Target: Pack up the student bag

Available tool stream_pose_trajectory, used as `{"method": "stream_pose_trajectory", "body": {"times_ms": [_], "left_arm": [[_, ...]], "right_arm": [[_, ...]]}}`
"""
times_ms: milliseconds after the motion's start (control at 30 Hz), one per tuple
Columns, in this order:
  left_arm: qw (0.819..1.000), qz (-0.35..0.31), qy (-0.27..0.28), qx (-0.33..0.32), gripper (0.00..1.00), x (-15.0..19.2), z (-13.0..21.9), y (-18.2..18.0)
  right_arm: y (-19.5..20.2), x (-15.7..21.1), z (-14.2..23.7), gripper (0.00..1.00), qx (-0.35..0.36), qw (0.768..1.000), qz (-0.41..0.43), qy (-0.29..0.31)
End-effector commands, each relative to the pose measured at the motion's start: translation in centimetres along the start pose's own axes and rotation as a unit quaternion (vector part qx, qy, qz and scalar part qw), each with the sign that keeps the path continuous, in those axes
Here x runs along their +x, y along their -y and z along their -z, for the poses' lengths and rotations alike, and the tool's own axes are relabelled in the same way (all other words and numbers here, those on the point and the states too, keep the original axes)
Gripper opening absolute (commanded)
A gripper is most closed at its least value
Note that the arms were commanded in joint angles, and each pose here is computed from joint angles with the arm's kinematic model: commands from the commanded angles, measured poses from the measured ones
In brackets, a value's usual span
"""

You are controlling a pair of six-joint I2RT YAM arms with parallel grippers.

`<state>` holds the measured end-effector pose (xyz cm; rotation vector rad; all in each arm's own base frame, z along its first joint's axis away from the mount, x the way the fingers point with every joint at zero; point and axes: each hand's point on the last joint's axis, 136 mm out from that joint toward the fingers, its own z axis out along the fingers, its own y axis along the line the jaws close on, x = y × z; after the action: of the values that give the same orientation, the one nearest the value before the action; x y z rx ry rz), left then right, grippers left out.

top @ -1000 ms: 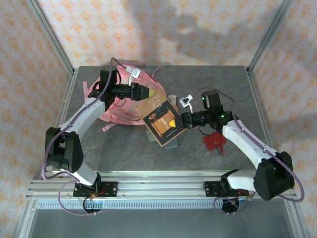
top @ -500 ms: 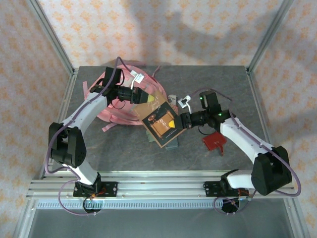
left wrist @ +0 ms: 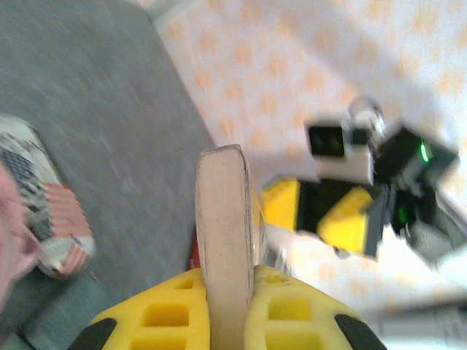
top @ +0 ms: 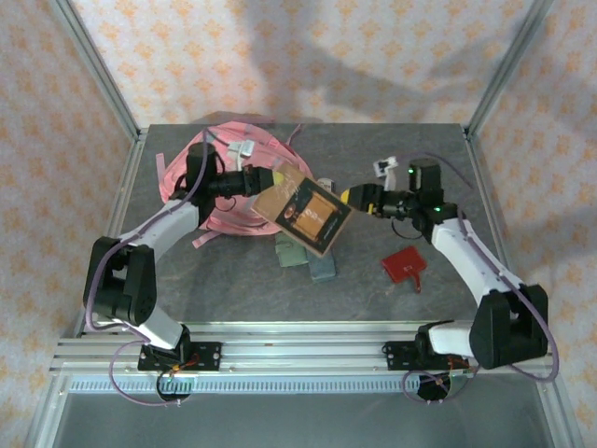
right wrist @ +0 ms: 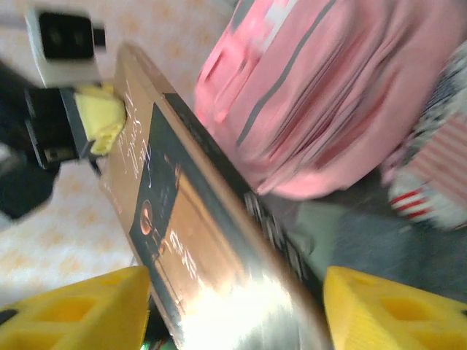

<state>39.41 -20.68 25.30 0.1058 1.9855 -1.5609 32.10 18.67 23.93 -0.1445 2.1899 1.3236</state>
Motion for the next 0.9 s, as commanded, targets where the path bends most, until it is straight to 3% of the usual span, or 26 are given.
{"method": "stream_pose_trajectory", "body": {"times_ms": [0,133,300,367,567,867], "left_arm": [[0.971,0.024,0.214,0.099,0.0,-7.8,4.3,6.3],[0.941,0.04,0.328,0.072,0.0,-9.4,6.3,5.8],[0.895,0.08,0.433,0.067,0.0,-9.7,8.5,5.7],[0.887,0.097,0.444,0.082,0.0,-9.3,8.1,6.0],[0.886,0.117,0.434,0.115,0.0,-8.0,6.0,7.7],[0.887,0.147,0.404,0.168,0.0,-6.5,4.0,9.7]], "right_arm": [[-0.9,-3.2,1.9,0.72,0.02,0.995,-0.01,0.101],[-1.5,-4.1,3.2,0.76,0.004,0.984,-0.051,0.17],[-4.5,-2.7,3.7,0.82,-0.096,0.951,-0.062,0.288],[-5.5,-1.9,4.0,0.89,-0.124,0.933,-0.062,0.332],[-9.5,-0.7,5.0,0.91,-0.225,0.895,-0.026,0.384],[-11.5,-1.9,3.2,0.93,-0.26,0.889,0.012,0.376]]}}
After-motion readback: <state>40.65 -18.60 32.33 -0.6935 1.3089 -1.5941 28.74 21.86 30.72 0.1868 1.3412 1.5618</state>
